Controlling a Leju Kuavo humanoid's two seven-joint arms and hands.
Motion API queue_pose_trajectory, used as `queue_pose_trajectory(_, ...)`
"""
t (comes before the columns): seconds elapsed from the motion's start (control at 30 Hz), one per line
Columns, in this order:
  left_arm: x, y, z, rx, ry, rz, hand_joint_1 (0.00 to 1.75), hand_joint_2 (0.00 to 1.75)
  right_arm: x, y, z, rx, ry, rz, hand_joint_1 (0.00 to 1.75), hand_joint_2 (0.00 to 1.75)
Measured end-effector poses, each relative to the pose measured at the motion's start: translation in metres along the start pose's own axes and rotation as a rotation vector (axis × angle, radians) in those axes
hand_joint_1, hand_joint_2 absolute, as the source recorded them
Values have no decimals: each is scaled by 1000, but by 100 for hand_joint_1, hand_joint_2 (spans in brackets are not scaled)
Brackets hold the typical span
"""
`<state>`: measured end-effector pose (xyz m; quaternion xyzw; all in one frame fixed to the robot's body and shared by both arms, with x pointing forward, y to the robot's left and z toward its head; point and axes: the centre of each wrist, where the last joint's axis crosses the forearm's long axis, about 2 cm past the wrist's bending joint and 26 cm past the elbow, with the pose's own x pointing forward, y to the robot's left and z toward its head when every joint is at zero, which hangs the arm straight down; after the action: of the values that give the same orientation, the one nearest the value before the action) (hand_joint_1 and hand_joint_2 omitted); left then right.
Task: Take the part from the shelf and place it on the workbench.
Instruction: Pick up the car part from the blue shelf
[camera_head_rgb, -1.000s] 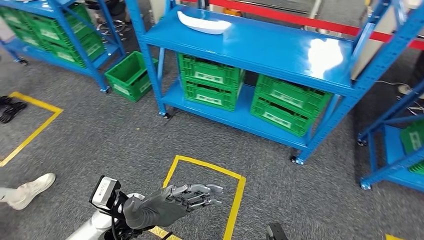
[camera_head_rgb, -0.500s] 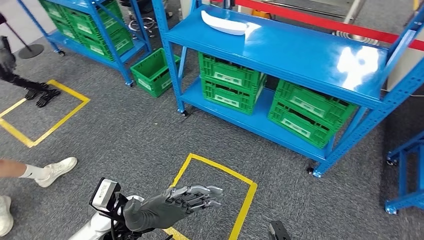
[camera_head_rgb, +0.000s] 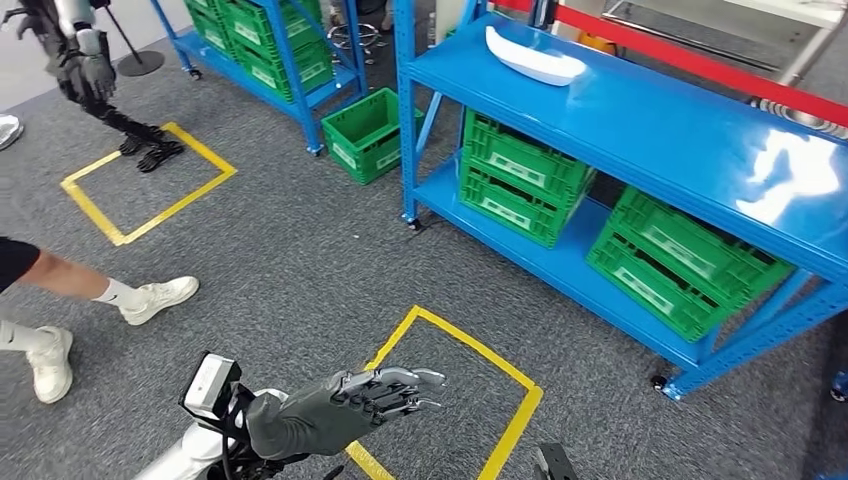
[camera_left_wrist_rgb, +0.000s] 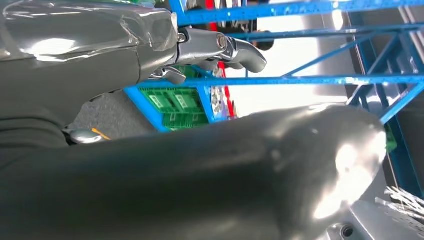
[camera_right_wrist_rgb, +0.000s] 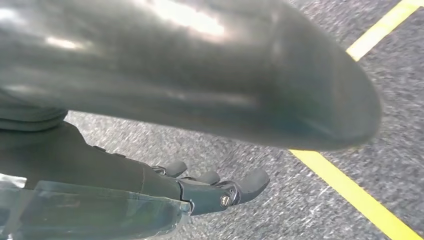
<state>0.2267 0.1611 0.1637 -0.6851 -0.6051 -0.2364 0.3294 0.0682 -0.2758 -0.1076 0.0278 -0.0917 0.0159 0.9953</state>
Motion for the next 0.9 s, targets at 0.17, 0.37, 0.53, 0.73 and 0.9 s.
queue_pose_trajectory(0.17,0,0,0,4,-5,5,0,0,-1,0,0,-3,2,-4,0,0)
queue_pose_trajectory(0.37,0,0,1,8,-10,11,0,0,-2,1,0,0,3,-7,0,0)
queue_pose_trajectory(0.53,-2,-2,3,15,-11,16,0,0,-2,1,0,1,3,-9,0,0)
queue_pose_trajectory(0.73,0,-1,4,22,-13,10,0,0,-2,8,0,11,0,-11,0,0)
queue_pose_trajectory(0.9,0,-2,4,23,-16,3,0,0,1,9,0,12,-7,-8,0,0)
